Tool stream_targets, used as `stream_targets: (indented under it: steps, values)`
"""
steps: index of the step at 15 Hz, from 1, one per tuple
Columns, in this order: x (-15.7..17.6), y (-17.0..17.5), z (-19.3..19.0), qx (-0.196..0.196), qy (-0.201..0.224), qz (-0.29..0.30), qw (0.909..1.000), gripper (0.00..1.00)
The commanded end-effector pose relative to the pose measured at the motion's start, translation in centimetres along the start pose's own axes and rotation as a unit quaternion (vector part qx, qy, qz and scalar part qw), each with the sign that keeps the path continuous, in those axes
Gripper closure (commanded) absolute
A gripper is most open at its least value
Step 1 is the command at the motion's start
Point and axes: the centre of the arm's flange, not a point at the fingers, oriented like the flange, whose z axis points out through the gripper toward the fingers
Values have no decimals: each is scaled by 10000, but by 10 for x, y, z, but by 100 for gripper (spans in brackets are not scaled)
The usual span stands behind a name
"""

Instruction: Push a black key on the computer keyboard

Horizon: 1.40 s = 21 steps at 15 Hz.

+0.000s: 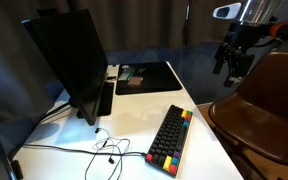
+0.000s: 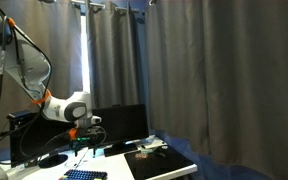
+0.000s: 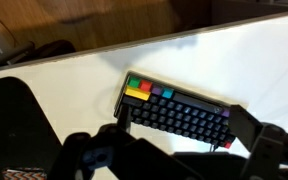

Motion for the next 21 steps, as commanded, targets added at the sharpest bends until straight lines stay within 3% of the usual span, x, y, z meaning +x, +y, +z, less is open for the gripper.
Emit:
stream_targets:
  steps: [1, 4, 5, 6, 16, 21]
  values:
    - [28, -9, 29, 233, 313, -274, 9989, 0]
    - [50, -17, 52, 317, 504, -477, 9971, 0]
    - [55, -19, 59, 331, 529, -535, 9966, 11]
    - [61, -20, 67, 356, 545, -609, 9960, 28]
    - [101, -12, 128, 538, 743, -1000, 9908, 98]
    - [101, -5, 147, 686, 665, -1077, 9896, 100]
